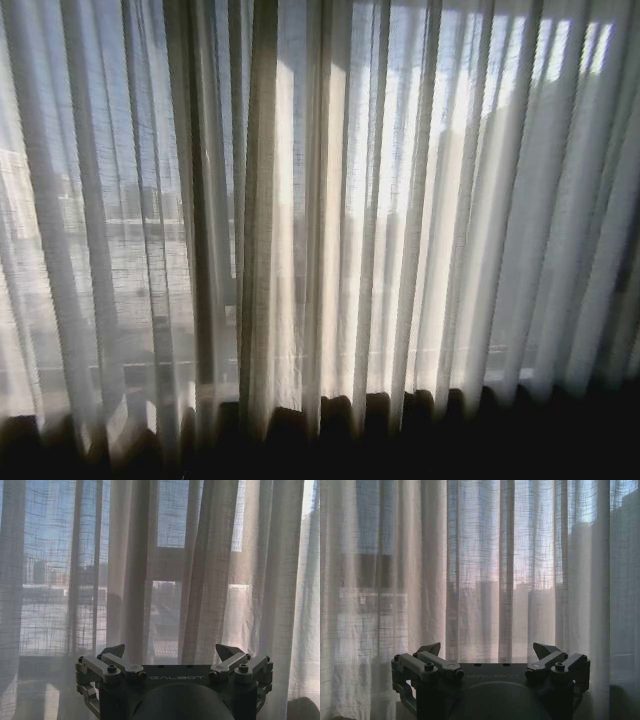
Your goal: Open the curtains by pulling them apart, changing their state from closed to fully open.
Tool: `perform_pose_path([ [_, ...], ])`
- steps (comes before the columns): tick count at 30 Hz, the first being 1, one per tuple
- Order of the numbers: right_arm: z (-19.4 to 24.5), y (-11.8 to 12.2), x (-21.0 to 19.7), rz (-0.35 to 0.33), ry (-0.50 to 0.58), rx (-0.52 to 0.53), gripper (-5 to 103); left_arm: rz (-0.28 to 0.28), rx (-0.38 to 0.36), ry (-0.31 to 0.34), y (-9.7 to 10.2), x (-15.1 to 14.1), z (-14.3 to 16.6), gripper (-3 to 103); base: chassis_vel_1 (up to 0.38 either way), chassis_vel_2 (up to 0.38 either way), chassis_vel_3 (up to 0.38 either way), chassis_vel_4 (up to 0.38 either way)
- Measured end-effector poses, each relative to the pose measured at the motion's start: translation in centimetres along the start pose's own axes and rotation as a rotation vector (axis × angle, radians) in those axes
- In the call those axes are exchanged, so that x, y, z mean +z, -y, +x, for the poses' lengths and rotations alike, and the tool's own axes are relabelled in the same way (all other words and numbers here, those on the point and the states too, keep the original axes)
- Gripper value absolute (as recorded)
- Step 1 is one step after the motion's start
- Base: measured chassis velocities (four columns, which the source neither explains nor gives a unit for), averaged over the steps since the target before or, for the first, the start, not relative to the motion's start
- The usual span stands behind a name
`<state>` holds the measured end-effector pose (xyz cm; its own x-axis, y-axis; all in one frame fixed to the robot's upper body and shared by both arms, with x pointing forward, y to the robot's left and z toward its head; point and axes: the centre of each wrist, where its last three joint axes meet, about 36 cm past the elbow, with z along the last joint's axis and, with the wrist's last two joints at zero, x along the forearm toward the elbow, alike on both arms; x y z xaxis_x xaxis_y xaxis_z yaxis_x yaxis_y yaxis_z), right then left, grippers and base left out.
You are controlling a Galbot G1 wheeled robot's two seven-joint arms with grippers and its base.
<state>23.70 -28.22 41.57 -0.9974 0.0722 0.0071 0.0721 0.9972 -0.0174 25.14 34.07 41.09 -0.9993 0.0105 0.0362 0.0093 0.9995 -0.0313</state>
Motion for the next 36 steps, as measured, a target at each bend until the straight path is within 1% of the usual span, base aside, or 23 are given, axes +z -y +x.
perform_pose_path([
  [20,0.22,-0.09,-0.44,0.009,0.006,-0.036,100,-0.006,-0.009,0.010,-0.48,-0.25,0.30,100,-0.023,0.115,0.018,-0.110],
  [36,0.36,-0.32,-0.54,0.010,0.006,-0.050,100,0.002,-0.017,0.010,-0.32,-0.32,0.87,100,-0.011,0.111,0.010,-0.114],
])
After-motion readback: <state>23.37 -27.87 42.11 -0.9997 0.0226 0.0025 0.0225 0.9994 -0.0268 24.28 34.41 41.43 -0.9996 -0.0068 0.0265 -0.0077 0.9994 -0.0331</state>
